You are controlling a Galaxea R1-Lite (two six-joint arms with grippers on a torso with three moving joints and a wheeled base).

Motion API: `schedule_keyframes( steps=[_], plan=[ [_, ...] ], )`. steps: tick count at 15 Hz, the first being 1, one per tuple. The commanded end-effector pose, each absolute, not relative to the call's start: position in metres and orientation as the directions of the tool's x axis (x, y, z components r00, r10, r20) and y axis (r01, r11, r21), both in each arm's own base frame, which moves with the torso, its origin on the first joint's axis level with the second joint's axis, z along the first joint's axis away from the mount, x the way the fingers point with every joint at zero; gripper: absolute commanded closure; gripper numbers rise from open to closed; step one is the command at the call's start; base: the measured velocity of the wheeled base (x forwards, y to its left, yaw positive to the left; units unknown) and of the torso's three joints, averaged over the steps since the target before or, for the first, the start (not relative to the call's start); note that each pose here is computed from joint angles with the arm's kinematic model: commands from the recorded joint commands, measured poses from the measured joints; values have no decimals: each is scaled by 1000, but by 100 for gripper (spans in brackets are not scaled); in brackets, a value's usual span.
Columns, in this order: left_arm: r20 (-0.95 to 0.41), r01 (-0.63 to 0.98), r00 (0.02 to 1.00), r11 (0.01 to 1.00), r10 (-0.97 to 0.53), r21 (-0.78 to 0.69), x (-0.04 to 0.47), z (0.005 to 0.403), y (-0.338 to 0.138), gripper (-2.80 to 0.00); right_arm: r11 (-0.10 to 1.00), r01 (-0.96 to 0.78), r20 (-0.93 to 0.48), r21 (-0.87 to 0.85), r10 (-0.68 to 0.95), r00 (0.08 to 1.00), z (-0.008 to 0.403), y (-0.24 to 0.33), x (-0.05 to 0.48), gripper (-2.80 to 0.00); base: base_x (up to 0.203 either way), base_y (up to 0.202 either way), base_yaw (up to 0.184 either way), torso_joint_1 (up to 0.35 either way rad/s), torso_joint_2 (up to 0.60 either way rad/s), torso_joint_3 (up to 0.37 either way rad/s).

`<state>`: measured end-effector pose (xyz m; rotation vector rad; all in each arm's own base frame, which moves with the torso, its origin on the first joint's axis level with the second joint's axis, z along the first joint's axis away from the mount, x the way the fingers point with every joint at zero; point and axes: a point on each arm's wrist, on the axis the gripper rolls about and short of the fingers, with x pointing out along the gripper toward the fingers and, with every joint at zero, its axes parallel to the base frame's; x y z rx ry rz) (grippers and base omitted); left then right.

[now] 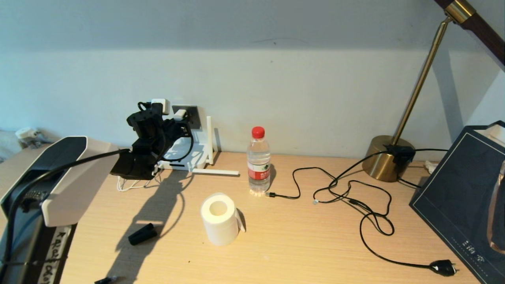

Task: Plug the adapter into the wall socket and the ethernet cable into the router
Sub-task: Plug plug into socket

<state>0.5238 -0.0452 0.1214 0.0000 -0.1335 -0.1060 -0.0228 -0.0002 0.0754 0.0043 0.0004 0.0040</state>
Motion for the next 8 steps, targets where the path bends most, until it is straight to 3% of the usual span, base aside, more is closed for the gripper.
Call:
schedule_keyframes(
  steps=[1,2,3,8],
  plan=[
    [127,108,986,994,-108,6,525,117,-46,0,1000,-5,-1,5,5,1000,76,0,-23,0,0,0,0,0,0,0],
    [132,108,985,994,-108,6,525,119,-46,0,1000,-5,-2,5,5,1000,76,0,-23,0,0,0,0,0,0,0],
    [138,108,985,994,-108,8,524,121,-46,-280,1000,-5,-2,5,5,1000,76,0,-23,0,0,0,0,0,0,0],
    [147,113,983,994,-113,8,522,128,-49,-280,1000,-5,-2,5,5,1000,76,0,-23,0,0,0,0,0,0,0]
  ],
)
